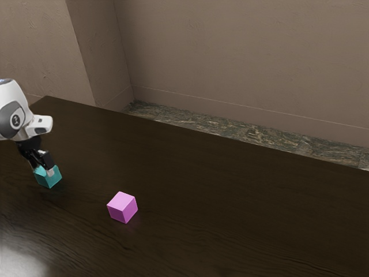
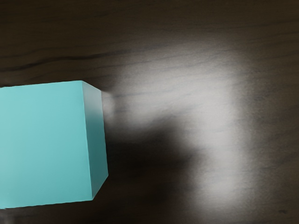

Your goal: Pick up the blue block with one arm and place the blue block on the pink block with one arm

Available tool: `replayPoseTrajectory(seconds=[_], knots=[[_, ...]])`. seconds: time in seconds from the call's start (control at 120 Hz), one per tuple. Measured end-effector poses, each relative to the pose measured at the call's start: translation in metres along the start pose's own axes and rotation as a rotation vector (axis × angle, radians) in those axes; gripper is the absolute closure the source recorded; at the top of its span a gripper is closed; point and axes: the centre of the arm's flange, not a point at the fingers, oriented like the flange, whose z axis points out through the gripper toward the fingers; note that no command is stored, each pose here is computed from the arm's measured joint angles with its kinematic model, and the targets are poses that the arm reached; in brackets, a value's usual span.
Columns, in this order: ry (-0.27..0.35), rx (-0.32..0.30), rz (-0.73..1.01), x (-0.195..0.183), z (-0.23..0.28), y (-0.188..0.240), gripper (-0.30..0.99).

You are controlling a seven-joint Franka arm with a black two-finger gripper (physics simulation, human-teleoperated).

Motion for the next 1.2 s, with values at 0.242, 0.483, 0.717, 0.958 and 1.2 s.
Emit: replayPoseTrajectory(seconds=[0.242, 0.483, 0.717, 0.958, 1.2], knots=[[0.052, 0.019, 0.025, 0.002, 0.003, -0.030, 0.01], [0.068, -0.003, 0.045, 0.004, 0.024, -0.037, 0.01], [0.079, 0.001, 0.030, 0.002, 0.027, -0.047, 0.00], [0.100, -0.015, 0.023, 0.016, 0.036, -0.058, 0.00], [0.095, -0.034, 0.001, 0.019, 0.049, -0.065, 0.00]])
